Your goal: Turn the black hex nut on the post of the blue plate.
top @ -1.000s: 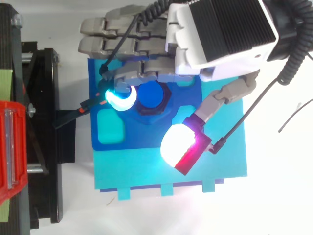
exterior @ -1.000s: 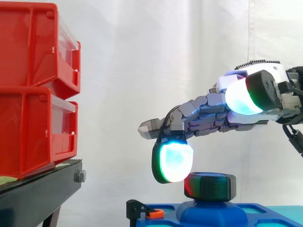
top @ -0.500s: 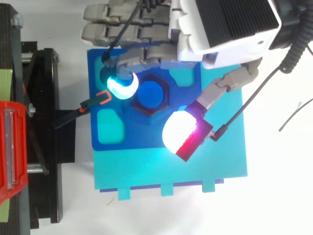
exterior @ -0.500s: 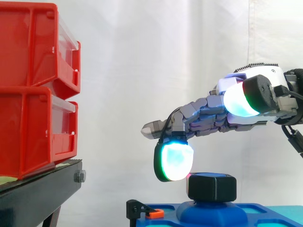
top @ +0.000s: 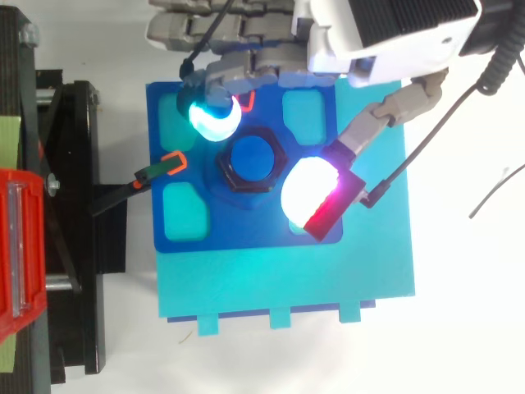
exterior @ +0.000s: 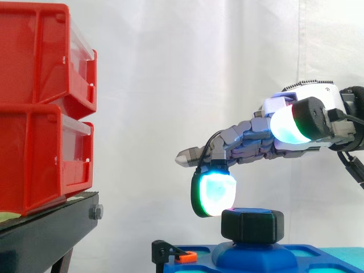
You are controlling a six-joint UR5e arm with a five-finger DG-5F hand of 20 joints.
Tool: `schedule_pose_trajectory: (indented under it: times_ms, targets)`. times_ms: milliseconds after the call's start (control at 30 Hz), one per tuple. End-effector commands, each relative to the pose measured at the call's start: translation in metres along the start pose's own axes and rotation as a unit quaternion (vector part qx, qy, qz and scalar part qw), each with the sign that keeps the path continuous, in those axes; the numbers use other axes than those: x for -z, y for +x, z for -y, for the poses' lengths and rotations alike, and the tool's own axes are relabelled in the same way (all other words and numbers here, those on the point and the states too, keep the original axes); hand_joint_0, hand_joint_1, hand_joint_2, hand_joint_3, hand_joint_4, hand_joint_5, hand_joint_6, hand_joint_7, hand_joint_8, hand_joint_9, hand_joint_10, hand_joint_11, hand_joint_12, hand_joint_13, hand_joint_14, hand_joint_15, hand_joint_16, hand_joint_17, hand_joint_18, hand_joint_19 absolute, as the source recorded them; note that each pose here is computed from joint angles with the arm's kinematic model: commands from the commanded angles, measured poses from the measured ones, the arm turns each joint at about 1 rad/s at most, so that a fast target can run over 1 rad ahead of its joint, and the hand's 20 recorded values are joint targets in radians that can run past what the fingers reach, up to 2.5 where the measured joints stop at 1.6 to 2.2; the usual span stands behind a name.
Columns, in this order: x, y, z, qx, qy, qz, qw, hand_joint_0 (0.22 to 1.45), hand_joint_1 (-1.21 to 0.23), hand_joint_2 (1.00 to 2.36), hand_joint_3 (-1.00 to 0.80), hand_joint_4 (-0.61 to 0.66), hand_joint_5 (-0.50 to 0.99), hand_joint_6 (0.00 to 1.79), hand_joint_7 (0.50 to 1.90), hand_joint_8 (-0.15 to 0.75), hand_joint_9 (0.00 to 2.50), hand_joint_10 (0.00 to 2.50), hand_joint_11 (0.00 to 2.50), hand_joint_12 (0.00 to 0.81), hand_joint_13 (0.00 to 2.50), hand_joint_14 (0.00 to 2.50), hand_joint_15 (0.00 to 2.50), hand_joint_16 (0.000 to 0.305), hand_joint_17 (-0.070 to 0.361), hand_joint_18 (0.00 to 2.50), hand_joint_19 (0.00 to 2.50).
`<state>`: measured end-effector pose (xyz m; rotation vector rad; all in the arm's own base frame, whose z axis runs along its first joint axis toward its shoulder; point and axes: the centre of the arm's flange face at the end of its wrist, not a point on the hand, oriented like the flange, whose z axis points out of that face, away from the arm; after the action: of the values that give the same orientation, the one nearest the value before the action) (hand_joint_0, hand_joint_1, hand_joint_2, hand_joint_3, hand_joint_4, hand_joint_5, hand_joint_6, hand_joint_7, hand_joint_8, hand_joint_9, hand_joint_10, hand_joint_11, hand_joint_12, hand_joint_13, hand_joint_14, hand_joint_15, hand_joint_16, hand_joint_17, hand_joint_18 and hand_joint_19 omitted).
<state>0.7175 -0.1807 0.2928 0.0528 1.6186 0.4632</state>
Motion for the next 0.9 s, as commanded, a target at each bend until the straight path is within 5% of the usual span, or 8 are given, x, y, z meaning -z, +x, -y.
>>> schedule_pose_trajectory:
  times_ms: [0,400,867]
  targets:
    - [0.003,-0.002,0.005,0.003,0.001,0.001,1.0000,0.45,-0.12,1.00,-0.50,0.35,-0.19,0.50,1.03,0.298,0.10,0.00,0.00,0.387,0.00,0.00,0.02,0.056,0.126,0.00,0.29]
    - [0.008,-0.006,0.011,0.004,-0.005,0.003,1.0000,0.45,-0.15,1.00,-0.50,0.36,-0.19,0.50,1.01,0.304,0.14,0.00,0.00,0.388,0.00,0.00,0.00,0.057,0.127,0.00,0.25]
    - [-0.020,0.000,-0.025,0.005,-0.025,0.021,0.9995,0.45,-0.12,1.00,-0.50,0.34,-0.20,0.50,0.99,0.299,0.09,0.00,0.00,0.387,0.00,0.00,0.02,0.056,0.126,0.00,0.29]
